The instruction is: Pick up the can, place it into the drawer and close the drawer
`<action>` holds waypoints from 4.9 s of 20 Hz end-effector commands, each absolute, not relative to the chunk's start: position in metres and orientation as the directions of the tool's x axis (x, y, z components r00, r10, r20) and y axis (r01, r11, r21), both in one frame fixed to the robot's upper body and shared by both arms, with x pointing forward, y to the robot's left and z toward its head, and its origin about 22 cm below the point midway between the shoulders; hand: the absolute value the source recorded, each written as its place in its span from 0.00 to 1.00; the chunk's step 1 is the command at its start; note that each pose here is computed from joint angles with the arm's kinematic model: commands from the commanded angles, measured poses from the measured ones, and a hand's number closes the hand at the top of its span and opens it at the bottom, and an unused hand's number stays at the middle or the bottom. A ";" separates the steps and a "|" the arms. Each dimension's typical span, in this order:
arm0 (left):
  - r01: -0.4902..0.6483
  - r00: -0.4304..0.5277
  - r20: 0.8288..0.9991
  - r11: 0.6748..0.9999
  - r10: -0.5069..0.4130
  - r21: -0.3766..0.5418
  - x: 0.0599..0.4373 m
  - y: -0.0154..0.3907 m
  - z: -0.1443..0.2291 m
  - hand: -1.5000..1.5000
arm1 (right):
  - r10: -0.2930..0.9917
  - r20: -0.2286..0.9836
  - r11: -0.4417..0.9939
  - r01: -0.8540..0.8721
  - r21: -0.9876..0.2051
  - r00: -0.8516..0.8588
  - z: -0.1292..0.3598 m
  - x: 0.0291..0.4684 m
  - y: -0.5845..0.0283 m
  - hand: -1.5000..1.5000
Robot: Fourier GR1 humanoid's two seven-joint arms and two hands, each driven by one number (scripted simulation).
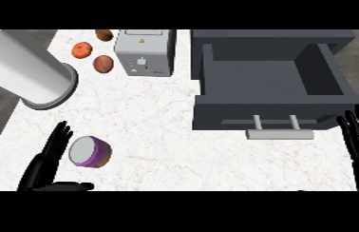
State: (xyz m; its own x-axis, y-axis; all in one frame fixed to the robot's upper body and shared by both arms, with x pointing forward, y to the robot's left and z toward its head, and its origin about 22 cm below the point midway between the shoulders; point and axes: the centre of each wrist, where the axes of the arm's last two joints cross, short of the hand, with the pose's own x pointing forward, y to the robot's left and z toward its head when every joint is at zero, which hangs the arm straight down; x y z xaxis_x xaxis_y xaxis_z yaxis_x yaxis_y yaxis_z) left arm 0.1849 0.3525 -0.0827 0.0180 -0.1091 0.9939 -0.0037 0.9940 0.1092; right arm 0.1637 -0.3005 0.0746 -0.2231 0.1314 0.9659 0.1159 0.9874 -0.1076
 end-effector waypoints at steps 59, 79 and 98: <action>-0.121 -0.092 0.995 0.991 0.048 -0.059 0.279 0.290 -0.054 1.00 | 0.101 0.966 0.988 0.135 -0.070 -0.239 0.089 0.148 -0.300 0.00; 0.092 -0.197 0.980 0.995 -0.004 0.022 0.343 0.137 0.129 1.00 | 0.105 0.962 0.986 0.152 -0.067 -0.252 0.096 0.141 -0.302 0.00; 0.107 -0.253 0.965 0.989 -0.069 0.098 0.387 0.025 0.226 1.00 | 0.089 0.967 0.990 0.131 -0.059 -0.237 0.102 0.144 -0.294 0.00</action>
State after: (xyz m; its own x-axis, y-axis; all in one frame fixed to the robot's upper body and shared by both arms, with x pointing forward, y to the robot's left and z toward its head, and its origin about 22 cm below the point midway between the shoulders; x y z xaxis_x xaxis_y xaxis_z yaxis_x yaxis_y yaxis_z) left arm 0.3807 0.0393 0.2123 -0.2527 -0.0542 0.9660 0.1191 0.9891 0.0867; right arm 0.1432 -0.3000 0.1017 -0.2480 0.1097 0.9625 0.1439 0.9867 -0.0754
